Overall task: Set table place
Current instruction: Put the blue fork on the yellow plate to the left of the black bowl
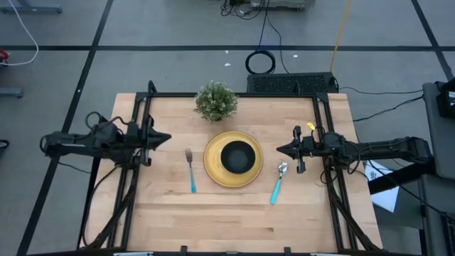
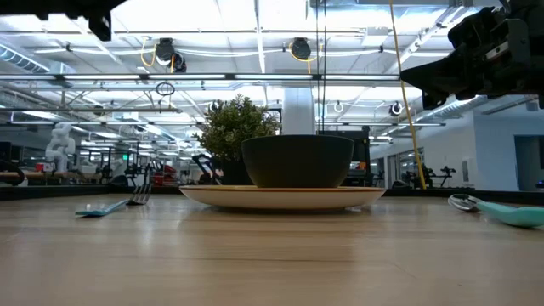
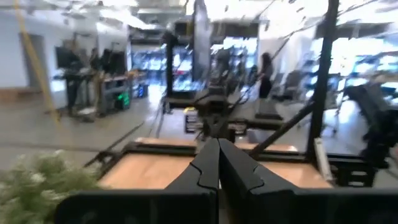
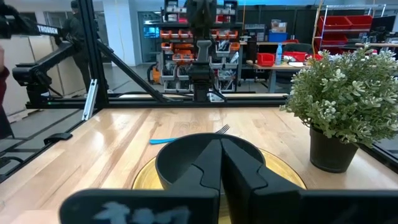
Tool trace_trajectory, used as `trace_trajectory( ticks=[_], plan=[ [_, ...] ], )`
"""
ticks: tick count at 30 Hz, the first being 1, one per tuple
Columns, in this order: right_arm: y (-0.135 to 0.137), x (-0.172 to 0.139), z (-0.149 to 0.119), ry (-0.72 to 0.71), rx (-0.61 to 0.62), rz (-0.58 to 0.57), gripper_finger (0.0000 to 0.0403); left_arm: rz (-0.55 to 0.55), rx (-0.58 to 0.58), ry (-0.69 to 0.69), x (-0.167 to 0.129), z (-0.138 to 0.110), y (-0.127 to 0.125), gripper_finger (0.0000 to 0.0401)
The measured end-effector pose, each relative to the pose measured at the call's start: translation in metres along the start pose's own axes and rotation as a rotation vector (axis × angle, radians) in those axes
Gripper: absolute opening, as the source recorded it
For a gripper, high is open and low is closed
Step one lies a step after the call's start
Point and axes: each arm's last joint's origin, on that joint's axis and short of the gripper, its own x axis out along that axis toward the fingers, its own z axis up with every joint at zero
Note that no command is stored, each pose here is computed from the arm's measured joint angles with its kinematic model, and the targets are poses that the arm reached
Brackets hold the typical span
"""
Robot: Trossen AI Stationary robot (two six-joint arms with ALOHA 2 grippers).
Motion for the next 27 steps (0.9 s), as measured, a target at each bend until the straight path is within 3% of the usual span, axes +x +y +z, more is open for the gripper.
trace_trajectory(
  ticks=[5, 11, 17, 23, 27],
  plan=[
    [0.0, 0.0, 0.0, 0.005, 0.019, 0.0, 0.0, 0.099, -0.061, 0.197, 0.005, 0.02, 0.002, 0.0008],
    [0.0, 0.0, -0.003, 0.027, 0.028, -0.001, 0.0, 0.125, -0.162, 0.399, 0.021, 0.023, -0.001, 0.0008],
    [0.0, 0.0, -0.003, 0.026, 0.028, -0.001, 0.0, 0.089, -0.27, 0.57, 0.043, 0.006, -0.007, 0.0008],
    [0.0, 0.0, -0.003, 0.026, 0.028, -0.001, 0.0, 0.024, -0.18, 0.669, 0.062, -0.01, -0.016, 0.0008],
    [0.0, 0.0, -0.003, 0.026, 0.028, -0.001, 0.0, 0.084, -0.303, 0.745, 0.074, -0.023, -0.019, 0.0008]
  ],
)
